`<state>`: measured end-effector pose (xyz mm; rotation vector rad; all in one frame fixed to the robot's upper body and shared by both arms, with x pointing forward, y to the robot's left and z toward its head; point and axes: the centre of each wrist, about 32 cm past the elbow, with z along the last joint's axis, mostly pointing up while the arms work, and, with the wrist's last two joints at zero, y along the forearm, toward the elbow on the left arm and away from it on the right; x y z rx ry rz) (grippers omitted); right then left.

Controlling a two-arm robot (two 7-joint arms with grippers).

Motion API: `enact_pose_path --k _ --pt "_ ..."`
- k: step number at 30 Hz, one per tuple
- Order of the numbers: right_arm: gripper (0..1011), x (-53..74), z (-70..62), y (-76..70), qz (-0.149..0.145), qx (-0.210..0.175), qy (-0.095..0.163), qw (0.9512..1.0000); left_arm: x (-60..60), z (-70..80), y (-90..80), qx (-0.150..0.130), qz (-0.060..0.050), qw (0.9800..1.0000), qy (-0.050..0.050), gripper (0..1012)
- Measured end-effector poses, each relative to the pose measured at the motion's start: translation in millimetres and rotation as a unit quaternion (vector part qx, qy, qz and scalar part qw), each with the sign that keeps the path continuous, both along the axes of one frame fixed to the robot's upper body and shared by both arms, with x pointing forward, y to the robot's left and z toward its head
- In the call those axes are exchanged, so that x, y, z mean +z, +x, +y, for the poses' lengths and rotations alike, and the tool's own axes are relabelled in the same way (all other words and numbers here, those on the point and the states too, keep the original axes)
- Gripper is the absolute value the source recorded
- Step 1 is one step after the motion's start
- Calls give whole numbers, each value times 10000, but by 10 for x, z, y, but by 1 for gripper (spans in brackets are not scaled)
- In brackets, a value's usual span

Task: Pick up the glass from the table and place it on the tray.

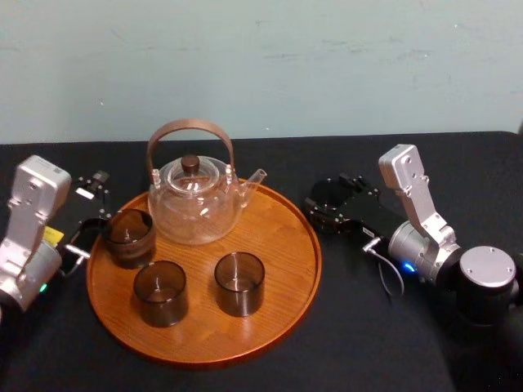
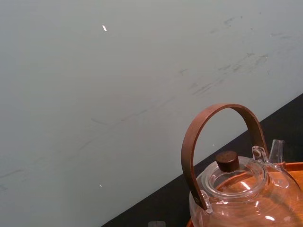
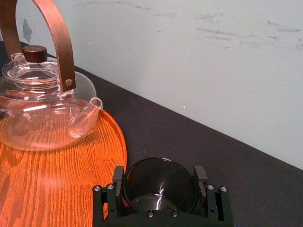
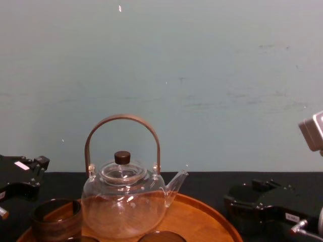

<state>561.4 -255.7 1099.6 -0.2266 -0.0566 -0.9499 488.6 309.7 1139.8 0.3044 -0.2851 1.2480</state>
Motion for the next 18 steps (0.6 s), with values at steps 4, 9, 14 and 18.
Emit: enact_pose_path --k 4,9,14,18 --pt "904 3 -15 3 9 8 11 10000 0 0 0 0 1 10000 0 0" --pt "904 40 -56 0 -12 7 36 10000 0 0 0 0 0 10000 0 0" --pt "904 103 -76 -19 -79 26 21 10000 0 0 0 0 0 10000 0 0" --pt "904 158 -83 -36 -147 39 23 9999 0 0 0 0 0 10000 0 0"
